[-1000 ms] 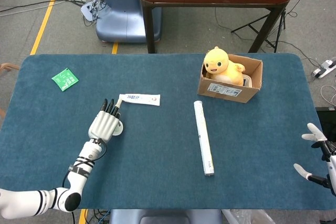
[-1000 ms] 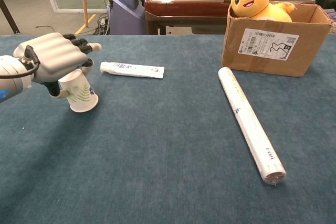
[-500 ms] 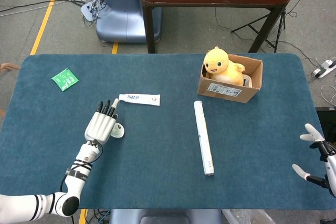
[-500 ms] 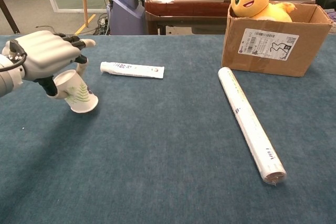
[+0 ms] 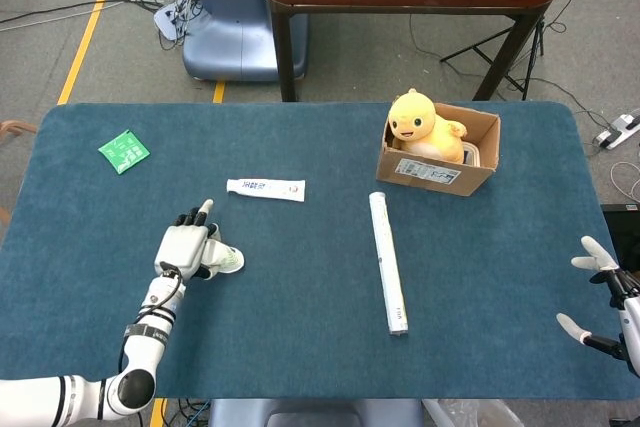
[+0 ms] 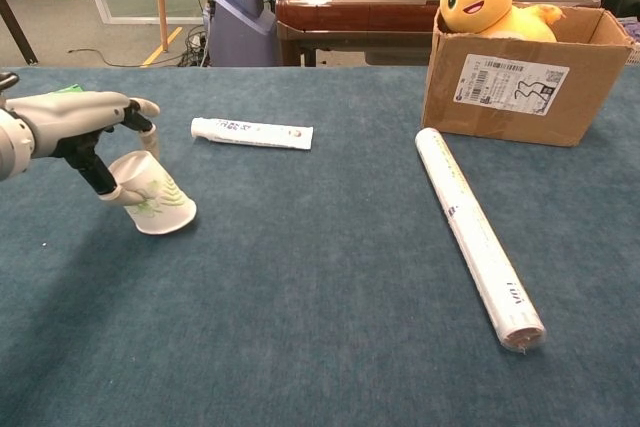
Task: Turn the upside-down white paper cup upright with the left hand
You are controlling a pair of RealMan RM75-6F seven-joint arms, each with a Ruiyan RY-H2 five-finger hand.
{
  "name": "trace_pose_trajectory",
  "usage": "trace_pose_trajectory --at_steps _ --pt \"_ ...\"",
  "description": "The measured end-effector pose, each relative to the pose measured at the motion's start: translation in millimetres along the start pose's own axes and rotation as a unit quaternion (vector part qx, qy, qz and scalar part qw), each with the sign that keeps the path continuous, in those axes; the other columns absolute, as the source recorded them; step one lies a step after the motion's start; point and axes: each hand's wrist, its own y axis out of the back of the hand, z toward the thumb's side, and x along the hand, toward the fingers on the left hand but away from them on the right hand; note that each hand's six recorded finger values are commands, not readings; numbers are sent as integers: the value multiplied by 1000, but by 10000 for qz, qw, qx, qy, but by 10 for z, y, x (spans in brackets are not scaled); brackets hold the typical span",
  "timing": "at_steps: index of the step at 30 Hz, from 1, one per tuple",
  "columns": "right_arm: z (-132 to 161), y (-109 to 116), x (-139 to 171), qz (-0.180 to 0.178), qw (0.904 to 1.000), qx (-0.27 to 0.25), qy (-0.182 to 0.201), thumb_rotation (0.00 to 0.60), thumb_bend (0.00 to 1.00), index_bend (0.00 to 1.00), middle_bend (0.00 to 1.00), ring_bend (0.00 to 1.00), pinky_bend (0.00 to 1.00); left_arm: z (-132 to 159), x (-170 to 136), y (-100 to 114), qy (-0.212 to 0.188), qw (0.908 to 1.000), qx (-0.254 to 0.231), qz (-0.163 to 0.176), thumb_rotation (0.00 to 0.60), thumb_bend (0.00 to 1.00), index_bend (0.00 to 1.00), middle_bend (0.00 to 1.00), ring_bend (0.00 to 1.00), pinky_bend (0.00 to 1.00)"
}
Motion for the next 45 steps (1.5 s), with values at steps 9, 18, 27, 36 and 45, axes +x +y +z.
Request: trace_pose_trajectory --at_steps 9,18,27,36,45 --pt "6 -24 -6 39 10000 17 11 600 0 110 326 398 602 -73 20 61 209 9925 -1202 -100 600 207 463 0 0 109" --pt "21 -31 1 40 10000 27 23 600 0 110 326 397 602 -148 7 -34 406 9796 -1896 -533 600 207 442 0 0 109" --pt "19 -29 -1 34 10000 39 23 600 0 110 326 397 602 -369 2 -26 579 9798 -1807 -635 600 207 344 0 0 105" --pt "23 -36 0 41 10000 57 29 600 0 110 326 398 602 -480 -91 128 524 9837 -1622 -564 600 206 268 0 0 87" --pt "34 -61 -5 75 9999 86 30 600 0 110 326 398 602 -361 -248 279 131 9967 -738 -303 600 206 265 0 0 80"
